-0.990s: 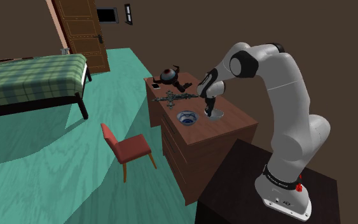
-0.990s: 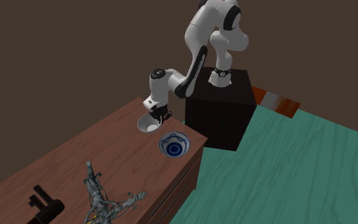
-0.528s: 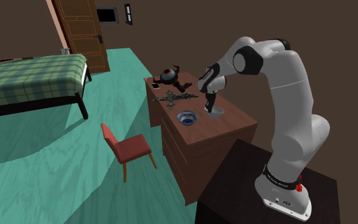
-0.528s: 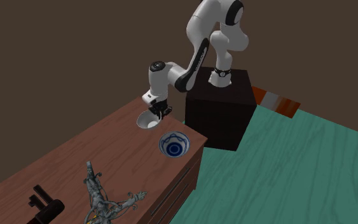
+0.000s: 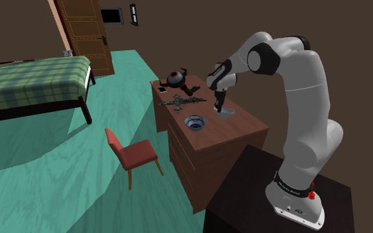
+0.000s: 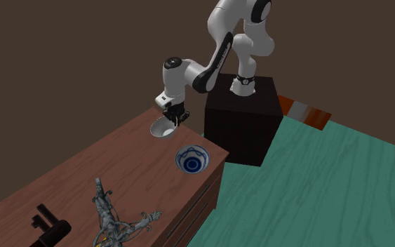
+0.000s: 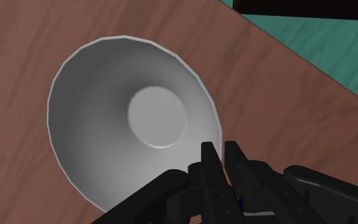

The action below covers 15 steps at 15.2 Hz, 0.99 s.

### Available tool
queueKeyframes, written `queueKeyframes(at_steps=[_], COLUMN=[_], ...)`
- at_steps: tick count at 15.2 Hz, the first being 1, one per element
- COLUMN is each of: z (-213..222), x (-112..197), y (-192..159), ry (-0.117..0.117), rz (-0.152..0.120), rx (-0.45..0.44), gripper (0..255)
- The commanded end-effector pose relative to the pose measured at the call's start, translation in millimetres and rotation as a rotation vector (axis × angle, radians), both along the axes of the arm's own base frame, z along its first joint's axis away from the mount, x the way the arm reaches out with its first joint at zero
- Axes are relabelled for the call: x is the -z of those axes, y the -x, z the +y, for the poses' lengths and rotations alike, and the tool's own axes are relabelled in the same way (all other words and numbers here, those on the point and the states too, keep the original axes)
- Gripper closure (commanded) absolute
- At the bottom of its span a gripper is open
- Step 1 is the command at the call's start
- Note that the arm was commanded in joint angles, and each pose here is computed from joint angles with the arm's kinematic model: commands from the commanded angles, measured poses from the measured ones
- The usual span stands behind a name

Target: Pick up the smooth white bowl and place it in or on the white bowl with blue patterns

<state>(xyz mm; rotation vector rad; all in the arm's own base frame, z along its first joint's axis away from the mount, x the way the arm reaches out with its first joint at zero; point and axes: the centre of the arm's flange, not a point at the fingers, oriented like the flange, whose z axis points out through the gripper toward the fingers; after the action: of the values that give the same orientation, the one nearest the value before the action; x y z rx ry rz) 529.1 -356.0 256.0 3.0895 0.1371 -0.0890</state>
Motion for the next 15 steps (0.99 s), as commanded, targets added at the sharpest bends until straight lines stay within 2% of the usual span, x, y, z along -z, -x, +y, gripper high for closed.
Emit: queueKeyframes(at_steps=[1,10,15], z=[-1,-1,51], x=[-10,-56,-70], y=[1,1,-37], ry=[0.0,0.0,0.0], rz=[0.0,0.0,0.0], rx=[0.0,0.0,0.0], gripper=[255,255,255])
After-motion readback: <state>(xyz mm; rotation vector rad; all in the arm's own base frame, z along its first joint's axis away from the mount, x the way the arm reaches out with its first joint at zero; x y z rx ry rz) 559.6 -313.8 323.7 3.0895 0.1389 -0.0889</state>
